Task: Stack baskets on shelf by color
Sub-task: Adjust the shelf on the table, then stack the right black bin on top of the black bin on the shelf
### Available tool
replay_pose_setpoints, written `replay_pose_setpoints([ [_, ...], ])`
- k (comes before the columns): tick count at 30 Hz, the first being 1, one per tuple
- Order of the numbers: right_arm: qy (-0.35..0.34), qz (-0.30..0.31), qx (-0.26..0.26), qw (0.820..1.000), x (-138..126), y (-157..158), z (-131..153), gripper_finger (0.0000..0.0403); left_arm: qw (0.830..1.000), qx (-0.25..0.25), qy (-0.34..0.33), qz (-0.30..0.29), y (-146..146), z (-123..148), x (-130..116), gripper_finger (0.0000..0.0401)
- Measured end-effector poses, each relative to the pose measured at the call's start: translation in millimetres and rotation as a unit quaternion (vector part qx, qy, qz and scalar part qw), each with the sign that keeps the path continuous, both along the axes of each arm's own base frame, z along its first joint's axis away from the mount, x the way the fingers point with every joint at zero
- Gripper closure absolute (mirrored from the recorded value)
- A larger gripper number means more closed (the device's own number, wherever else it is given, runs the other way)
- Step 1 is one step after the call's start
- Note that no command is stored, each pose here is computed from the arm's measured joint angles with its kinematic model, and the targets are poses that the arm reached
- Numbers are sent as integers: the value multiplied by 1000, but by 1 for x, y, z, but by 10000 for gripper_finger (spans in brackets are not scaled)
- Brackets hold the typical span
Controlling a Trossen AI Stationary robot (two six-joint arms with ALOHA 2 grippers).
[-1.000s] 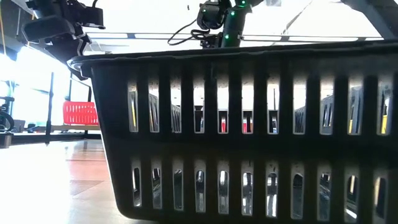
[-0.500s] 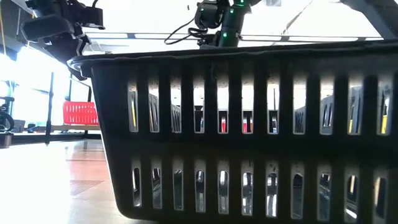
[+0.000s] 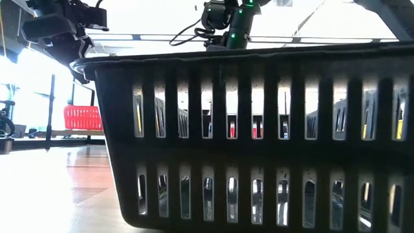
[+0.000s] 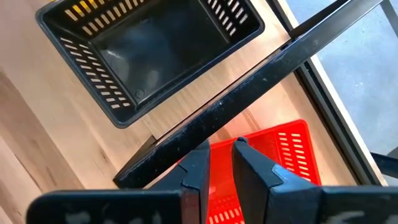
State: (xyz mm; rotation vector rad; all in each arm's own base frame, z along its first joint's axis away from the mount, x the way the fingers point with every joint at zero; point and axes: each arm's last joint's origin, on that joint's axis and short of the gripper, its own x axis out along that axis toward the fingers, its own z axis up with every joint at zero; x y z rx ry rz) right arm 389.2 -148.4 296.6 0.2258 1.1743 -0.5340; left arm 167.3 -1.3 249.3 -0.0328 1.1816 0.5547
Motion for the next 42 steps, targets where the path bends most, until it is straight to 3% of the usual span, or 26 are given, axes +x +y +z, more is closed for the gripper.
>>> replay_pose_setpoints([
  [19,-8,36,28,999,4,9,0,347,1000,0,0,1,0,0,0,325],
  [28,43,7,10,999,-4,20,0,347,1000,-3,-1,2,0,0,0,325],
  [35,80,18,13,997,-4,47,-2,347,1000,-16,-3,7,-1,0,0,325],
  [42,138,34,-22,990,-7,88,-3,347,999,-30,-6,13,-1,-1,0,325],
])
